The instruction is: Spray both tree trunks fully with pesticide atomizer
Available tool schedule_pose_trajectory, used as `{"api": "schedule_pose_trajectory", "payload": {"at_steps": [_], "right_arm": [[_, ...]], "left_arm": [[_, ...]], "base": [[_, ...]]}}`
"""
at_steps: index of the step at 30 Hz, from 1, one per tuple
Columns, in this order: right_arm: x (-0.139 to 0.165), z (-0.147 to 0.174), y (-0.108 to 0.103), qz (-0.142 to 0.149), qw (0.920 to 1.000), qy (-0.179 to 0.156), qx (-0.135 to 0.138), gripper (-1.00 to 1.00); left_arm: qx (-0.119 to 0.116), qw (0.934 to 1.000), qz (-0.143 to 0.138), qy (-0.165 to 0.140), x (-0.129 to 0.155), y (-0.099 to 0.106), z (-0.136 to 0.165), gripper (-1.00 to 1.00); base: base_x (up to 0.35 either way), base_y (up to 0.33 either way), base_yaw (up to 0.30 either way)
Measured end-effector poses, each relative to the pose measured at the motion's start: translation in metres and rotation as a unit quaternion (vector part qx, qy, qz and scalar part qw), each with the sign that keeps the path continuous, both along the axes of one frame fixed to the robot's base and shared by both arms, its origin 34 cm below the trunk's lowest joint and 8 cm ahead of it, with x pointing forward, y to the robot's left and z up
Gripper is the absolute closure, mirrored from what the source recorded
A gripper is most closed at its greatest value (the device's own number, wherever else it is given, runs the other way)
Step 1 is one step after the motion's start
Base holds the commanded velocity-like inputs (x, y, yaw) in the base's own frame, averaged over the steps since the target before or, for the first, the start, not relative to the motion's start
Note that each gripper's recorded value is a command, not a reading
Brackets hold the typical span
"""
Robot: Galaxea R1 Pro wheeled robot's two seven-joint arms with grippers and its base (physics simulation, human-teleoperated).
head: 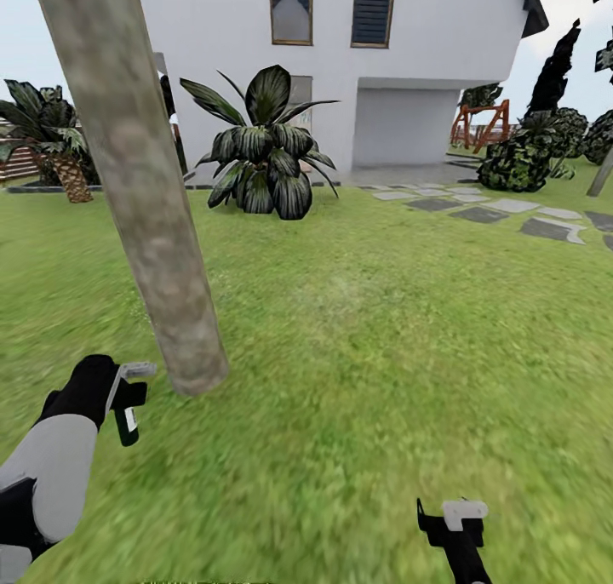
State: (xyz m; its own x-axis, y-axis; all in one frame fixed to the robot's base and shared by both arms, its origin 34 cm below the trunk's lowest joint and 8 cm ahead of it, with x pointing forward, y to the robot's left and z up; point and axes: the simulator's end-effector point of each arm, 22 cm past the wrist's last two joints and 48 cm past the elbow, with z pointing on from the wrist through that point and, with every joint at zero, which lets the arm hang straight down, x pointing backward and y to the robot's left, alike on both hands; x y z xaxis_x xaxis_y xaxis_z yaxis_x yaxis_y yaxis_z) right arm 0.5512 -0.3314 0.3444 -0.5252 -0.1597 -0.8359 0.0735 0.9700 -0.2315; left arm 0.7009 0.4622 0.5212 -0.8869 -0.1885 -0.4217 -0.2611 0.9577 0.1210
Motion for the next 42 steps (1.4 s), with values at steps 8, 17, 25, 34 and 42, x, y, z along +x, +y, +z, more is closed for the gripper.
{"api": "schedule_pose_trajectory", "payload": {"at_steps": [8,17,25,34,42], "right_arm": [[0.0,0.0,-0.001,0.0,1.0,0.0,0.0,-1.0],[0.0,0.0,-0.001,0.0,1.0,0.0,-0.001,-1.0],[0.0,0.0,-0.001,0.0,1.0,0.0,-0.001,-1.0],[0.0,0.0,-0.002,0.0,1.0,0.001,-0.001,-1.0],[0.0,0.0,-0.002,0.0,1.0,0.001,-0.001,-1.0]], "left_arm": [[-0.005,0.9999,-0.004,-0.011,0.008,-0.008,0.007,1.0],[-0.013,0.9998,-0.012,-0.012,0.012,-0.023,0.005,1.0],[-0.013,0.9998,-0.013,-0.012,0.012,-0.024,0.004,1.0],[-0.02,0.9989,-0.015,-0.04,0.04,-0.031,0.04,1.0],[-0.009,0.9993,0.015,-0.033,0.032,0.013,0.056,1.0]], "base": [[0.128,0.0,0.056],[0.252,-0.131,0.0],[0.002,-0.241,0.0],[-0.005,-0.015,0.0],[0.0,0.0,0.0]]}}
